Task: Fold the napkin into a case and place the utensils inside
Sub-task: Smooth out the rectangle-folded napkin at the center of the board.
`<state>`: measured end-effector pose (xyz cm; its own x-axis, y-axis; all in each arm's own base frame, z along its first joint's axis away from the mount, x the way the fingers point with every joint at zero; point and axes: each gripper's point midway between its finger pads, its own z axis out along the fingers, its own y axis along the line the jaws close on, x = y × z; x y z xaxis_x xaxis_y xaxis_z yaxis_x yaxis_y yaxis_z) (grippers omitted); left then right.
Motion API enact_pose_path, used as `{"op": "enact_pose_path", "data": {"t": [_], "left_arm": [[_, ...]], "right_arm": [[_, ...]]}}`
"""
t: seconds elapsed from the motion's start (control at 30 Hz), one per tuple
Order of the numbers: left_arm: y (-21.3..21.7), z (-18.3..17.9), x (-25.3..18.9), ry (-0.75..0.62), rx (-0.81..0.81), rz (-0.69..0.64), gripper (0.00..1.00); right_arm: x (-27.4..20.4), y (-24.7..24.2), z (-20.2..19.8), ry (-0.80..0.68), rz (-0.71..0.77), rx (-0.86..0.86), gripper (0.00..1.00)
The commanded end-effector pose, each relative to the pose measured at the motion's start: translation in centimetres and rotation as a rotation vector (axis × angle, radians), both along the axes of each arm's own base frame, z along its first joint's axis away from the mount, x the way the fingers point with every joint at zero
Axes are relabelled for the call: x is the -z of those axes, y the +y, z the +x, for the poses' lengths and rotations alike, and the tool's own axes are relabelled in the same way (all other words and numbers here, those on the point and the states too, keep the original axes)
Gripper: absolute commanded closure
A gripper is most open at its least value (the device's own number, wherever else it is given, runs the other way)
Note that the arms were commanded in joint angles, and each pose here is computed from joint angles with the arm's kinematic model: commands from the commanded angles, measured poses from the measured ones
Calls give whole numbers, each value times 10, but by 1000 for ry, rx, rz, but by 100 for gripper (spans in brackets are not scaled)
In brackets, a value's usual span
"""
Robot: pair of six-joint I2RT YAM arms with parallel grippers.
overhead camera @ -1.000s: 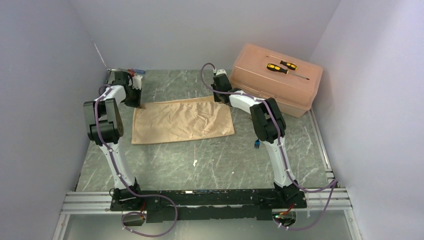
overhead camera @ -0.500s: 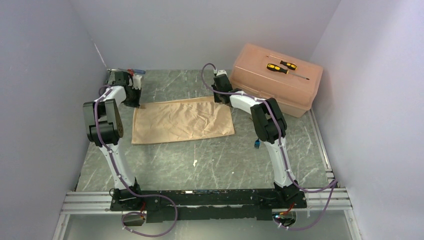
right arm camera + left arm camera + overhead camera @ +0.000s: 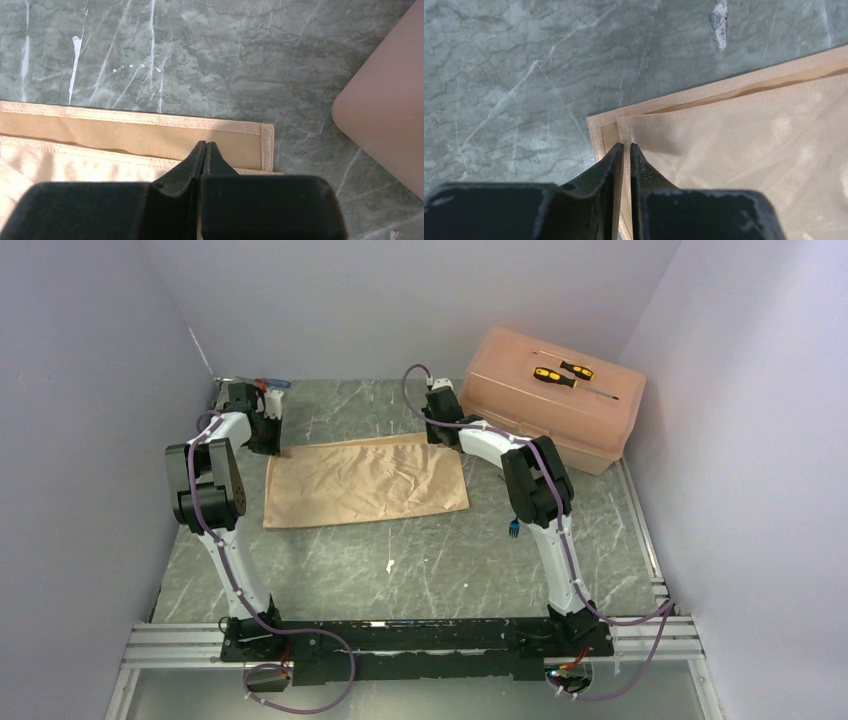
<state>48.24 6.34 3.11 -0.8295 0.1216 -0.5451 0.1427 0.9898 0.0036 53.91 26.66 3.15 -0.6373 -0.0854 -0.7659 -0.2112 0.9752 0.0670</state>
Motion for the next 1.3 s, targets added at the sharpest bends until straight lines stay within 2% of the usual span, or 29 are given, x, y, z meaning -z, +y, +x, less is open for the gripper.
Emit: {"op": "enact_pose_path", "data": {"t": [0.0, 0.07, 0.17, 0.23, 0.33, 0.43, 0.57, 0.77, 0.97, 1.27], "left_arm": [[-10, -2, -24, -23, 17, -56, 75], [-13, -4, -21, -6, 22, -71, 62], [-13, -5, -16, 0, 32, -66, 49], [-13, -7, -11, 11, 36, -65, 45], [-11, -9, -3, 22, 45, -49, 45], [-12, -11, 5, 31, 56, -40, 49], [-14, -14, 15, 46, 64, -53, 63], [-14, -11, 20, 50, 62, -49, 96], [4, -5, 1, 3, 17, -10, 97], [26, -3, -26, -64, -19, -21, 97]], "right_arm": [[-49, 11, 10, -113, 42, -3, 99], [-52, 12, 12, -125, 32, -5, 96], [-46, 14, 18, -117, 13, -5, 96], [-40, 14, 21, -113, 3, -4, 96], [-27, 13, 22, -99, -14, 0, 98], [-12, 12, 20, -76, -26, 1, 100], [4, 6, 13, -44, -44, 12, 100], [4, -1, 16, -33, -81, 49, 100], [8, -7, 11, -18, -84, 79, 100], [14, -10, 8, 2, -90, 96, 100]]}}
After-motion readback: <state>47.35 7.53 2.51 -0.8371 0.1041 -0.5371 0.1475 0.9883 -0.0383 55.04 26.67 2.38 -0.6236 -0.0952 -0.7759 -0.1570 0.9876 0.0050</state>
